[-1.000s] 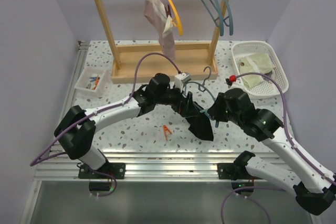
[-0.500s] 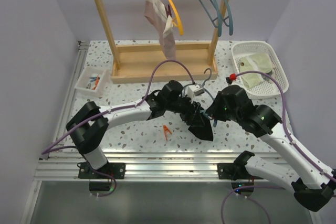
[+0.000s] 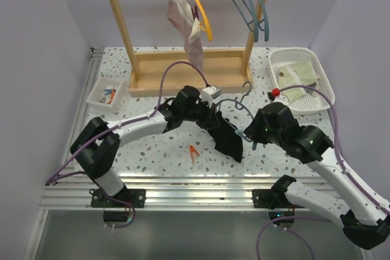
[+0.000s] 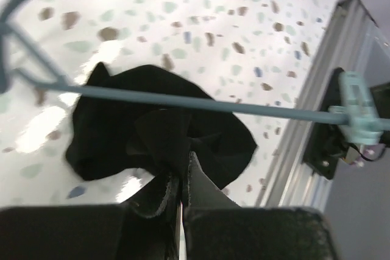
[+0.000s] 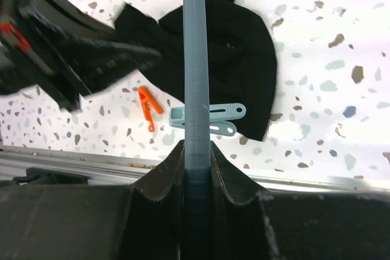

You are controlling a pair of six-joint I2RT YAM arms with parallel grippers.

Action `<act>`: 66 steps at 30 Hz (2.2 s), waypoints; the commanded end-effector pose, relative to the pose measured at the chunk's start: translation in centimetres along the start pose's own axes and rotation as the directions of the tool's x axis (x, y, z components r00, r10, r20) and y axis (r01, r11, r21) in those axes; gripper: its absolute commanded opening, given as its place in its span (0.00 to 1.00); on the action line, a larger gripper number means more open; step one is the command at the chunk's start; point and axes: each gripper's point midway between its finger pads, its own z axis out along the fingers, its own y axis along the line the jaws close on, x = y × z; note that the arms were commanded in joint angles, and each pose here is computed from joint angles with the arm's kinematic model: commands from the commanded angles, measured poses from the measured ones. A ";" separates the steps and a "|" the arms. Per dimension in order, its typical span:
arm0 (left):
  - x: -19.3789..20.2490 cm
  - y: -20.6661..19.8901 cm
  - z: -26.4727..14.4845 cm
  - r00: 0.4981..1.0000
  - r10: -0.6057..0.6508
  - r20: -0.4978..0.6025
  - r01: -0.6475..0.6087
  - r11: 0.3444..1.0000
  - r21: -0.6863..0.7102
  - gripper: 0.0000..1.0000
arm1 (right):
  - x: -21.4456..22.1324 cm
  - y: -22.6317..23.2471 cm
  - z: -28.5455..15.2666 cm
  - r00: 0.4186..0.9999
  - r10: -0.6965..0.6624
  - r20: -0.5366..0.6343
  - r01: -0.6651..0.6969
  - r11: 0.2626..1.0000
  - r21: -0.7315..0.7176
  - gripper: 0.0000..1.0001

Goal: Remove the underwear clipped to the hanger

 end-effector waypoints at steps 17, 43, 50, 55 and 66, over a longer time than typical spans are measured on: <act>-5.7 4.5 -7.1 0.980 -0.075 0.186 0.123 0.957 -0.263 0.00 | 0.2 -1.6 -0.8 0.995 -0.096 0.034 0.096 0.995 0.004 0.00; -4.4 0.4 -6.0 0.975 -0.216 0.046 0.212 0.974 0.078 1.00 | -1.6 3.1 -2.8 0.982 -0.172 0.084 0.186 0.958 -0.217 0.00; -5.9 -1.9 -4.7 0.868 -0.494 0.045 0.479 0.858 0.185 1.00 | -3.1 2.7 -3.4 0.982 -0.059 0.178 0.098 0.971 -0.218 0.00; -5.9 -1.9 -3.9 0.703 -0.711 0.023 0.689 0.690 0.222 1.00 | -4.1 2.9 -4.0 0.960 0.022 0.278 0.062 0.955 -0.289 0.00; -10.0 -1.1 -1.0 0.533 -0.845 0.052 0.811 0.527 0.254 1.00 | -3.3 2.9 -2.6 0.951 0.042 0.305 0.064 0.942 -0.330 0.00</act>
